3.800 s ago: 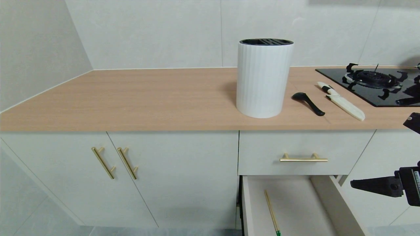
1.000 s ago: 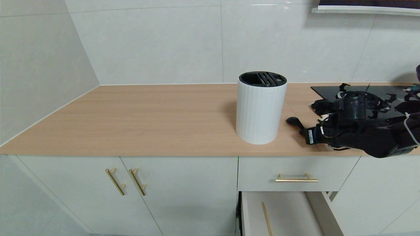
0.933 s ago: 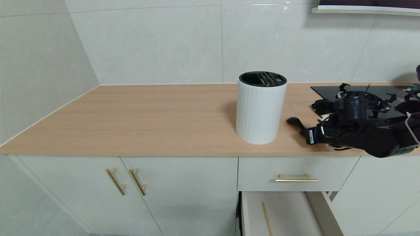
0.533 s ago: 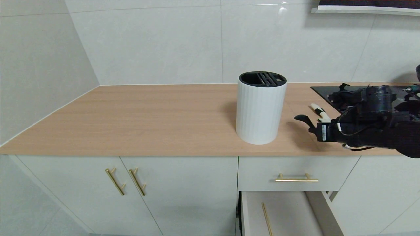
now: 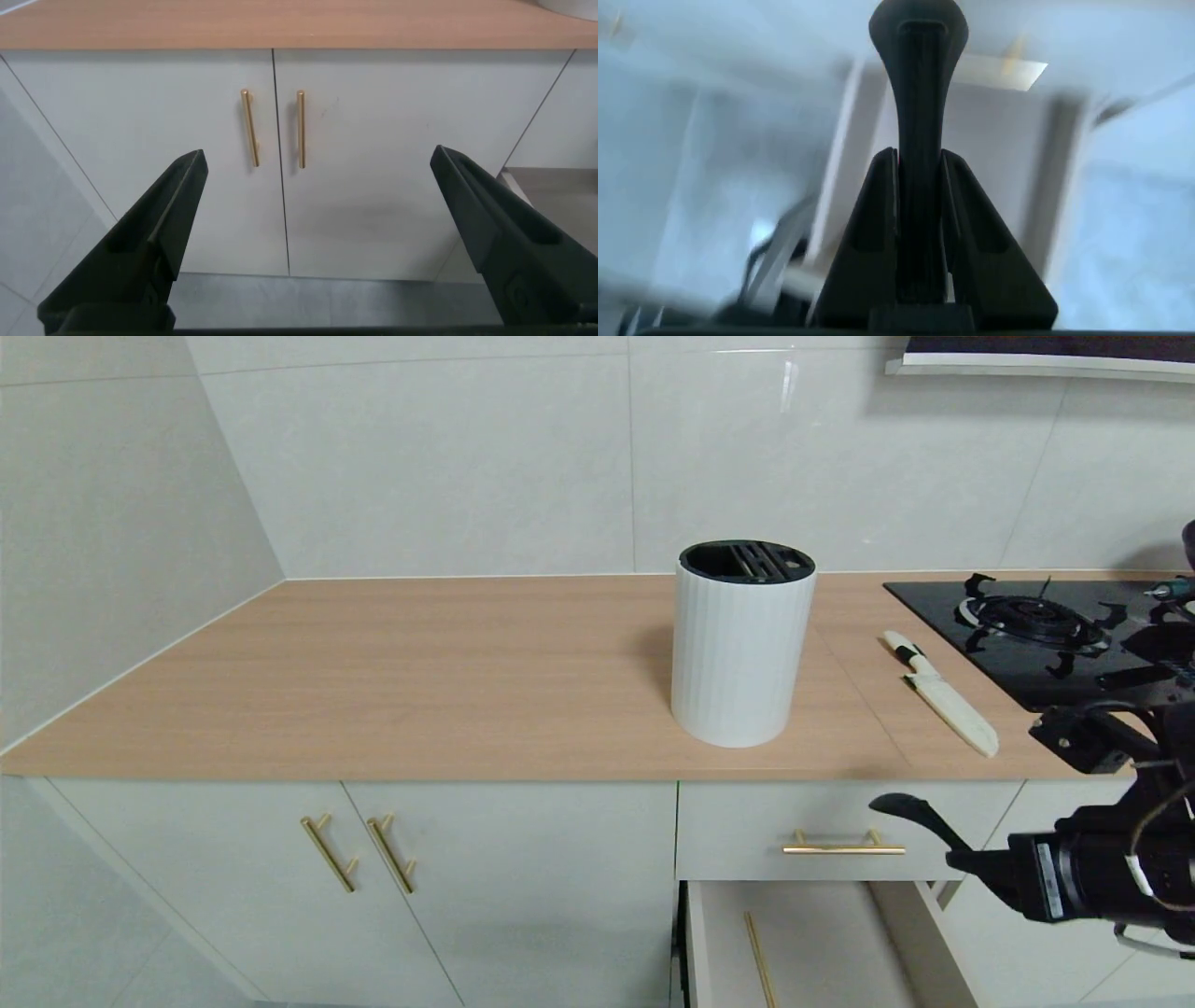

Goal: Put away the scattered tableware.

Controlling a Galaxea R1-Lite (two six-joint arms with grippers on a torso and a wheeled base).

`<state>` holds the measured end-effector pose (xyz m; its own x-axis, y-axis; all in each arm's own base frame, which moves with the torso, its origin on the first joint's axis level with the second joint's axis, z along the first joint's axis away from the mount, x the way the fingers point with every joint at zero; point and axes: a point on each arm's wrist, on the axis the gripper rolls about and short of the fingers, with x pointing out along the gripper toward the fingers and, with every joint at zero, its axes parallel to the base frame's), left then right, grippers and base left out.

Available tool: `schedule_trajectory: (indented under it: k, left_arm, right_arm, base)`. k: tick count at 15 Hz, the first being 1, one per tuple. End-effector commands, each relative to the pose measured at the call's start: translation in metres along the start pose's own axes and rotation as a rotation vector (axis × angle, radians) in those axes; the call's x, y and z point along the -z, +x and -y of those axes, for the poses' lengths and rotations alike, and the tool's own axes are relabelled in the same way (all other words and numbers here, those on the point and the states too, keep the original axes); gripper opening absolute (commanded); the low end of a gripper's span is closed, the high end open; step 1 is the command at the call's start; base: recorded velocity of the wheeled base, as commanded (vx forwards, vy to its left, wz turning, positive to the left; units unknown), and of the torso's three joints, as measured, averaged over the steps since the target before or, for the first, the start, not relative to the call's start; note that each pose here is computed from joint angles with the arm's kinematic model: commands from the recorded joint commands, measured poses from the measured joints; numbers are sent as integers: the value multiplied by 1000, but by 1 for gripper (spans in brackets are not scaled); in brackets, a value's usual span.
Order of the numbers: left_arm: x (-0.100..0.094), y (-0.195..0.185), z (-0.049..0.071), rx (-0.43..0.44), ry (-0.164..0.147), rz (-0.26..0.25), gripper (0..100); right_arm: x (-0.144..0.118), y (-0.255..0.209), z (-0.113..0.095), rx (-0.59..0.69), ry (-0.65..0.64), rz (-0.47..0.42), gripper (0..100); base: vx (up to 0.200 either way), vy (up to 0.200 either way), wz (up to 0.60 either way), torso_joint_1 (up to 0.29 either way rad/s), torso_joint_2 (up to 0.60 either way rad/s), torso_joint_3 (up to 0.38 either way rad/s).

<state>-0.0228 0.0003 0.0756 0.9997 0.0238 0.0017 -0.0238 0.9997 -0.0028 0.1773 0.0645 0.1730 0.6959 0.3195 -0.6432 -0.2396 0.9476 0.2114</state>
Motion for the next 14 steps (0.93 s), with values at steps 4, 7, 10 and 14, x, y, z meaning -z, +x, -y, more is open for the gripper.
schedule_trajectory:
  k: [4, 7, 10, 14]
  left_arm:
    - [0, 0, 0, -1, 0, 0, 100]
    - [0, 0, 0, -1, 0, 0, 100]
    - [0, 0, 0, -1, 0, 0, 100]
    - [0, 0, 0, -1, 0, 0, 100]
  right_arm:
    - [33, 3, -7, -37, -39, -107, 0]
    - [41, 18, -10, -35, -57, -190, 0]
    - [43, 21, -10, -36, -62, -206, 0]
    - [45, 23, -11, -39, -67, -200, 0]
  base:
    - [0, 0, 0, 0, 0, 0]
    - [0, 0, 0, 0, 0, 0]
    - [0, 0, 0, -97, 217, 141]
    - [0, 0, 0, -187, 460, 265]
